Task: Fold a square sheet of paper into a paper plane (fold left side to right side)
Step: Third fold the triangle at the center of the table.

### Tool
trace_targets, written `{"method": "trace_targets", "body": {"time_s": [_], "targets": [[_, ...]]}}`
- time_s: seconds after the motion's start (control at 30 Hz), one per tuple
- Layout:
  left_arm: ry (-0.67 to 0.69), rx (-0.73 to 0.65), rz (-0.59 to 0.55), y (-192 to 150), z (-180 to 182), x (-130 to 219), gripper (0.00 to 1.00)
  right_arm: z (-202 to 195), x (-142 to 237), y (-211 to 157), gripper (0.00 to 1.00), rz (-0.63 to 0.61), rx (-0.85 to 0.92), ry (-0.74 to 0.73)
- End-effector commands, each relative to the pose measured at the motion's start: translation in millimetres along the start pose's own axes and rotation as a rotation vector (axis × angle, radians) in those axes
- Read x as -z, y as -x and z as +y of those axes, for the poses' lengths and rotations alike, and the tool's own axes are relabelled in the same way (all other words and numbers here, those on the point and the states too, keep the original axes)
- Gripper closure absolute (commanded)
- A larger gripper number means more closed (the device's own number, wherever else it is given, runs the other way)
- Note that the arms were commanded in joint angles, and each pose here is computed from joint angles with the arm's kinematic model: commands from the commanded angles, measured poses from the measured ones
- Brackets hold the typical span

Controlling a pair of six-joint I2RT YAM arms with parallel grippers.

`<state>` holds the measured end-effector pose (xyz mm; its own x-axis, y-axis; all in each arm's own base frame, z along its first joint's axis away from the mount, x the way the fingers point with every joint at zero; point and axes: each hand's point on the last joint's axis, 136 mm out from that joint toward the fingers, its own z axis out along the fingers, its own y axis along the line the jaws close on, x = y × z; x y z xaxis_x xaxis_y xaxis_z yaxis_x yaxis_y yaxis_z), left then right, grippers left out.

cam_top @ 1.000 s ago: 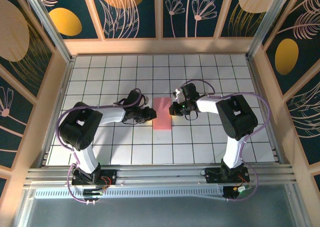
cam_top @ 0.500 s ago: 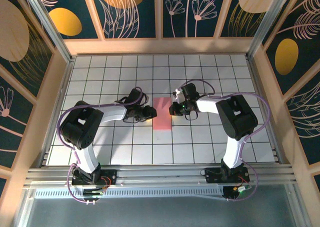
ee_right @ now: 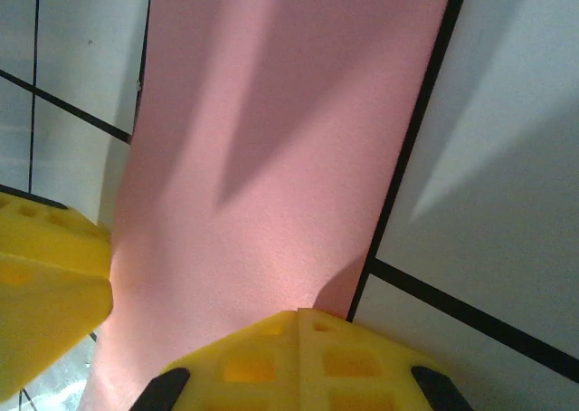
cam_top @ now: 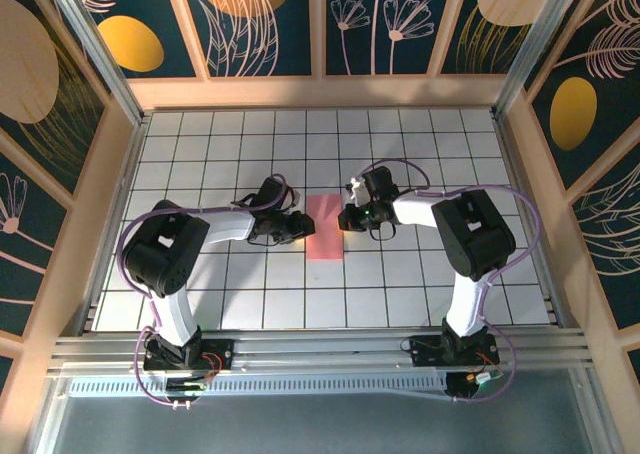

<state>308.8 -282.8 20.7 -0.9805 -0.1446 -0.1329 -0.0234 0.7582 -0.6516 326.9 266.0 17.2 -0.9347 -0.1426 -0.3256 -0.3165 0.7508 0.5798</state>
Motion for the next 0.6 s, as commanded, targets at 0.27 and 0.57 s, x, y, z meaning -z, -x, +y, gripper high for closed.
{"method": "trace_targets", "body": {"time_s": [0.27, 0.57], "targets": [[-0.033, 0.002, 0.0, -1.7, -11.4, 0.3, 0.7, -26.8, -6.2, -28.5, 1.0, 0.076, -0.034, -0.102], [-0.02, 0.026, -0.012, -2.0, -8.2, 2.3, 0.86, -18.1, 0.8, -17.4, 1.0, 0.028, -0.016, -0.083]]}}
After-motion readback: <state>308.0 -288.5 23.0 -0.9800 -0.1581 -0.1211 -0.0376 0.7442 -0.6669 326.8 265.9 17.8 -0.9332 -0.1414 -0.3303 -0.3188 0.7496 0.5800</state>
